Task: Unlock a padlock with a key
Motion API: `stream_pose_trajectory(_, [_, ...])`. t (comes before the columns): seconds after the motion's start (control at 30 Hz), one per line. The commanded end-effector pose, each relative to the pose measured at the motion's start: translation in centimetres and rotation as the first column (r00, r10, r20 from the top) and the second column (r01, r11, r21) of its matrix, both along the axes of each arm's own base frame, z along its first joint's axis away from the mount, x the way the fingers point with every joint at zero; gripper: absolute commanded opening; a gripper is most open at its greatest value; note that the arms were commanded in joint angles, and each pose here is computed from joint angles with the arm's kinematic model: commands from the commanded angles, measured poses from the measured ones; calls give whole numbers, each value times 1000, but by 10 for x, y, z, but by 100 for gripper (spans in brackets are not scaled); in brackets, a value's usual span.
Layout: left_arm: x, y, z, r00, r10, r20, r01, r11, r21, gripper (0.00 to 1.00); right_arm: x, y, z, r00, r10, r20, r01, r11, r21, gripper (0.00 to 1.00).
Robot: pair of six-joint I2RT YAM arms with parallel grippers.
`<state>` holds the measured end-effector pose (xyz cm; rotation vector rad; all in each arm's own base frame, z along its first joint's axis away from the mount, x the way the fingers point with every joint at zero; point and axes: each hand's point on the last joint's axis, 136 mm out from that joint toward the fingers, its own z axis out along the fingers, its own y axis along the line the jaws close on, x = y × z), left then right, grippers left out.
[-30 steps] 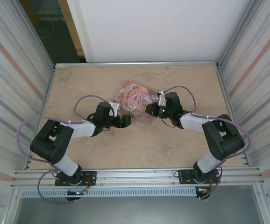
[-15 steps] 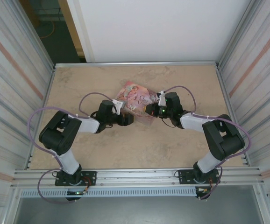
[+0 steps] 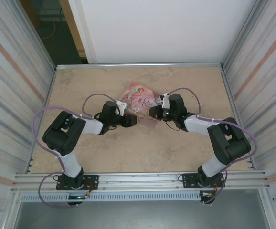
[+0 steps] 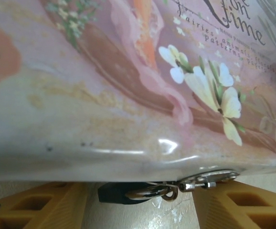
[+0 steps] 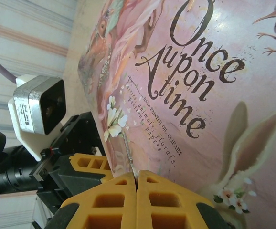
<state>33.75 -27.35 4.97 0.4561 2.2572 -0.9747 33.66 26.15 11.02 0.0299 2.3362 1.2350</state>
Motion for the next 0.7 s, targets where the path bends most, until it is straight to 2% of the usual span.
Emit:
stream_pose_trajectory(0.0, [2, -13, 10, 998, -37, 43, 38, 999, -21, 59, -22, -17, -42, 989, -14, -146, -2, 994, -107, 0])
stream_pose_trajectory(0.67, [4, -16, 4, 999, 16, 51, -16, 1000, 9, 47, -24, -18, -40, 990, -13, -142, -3, 994, -109, 0])
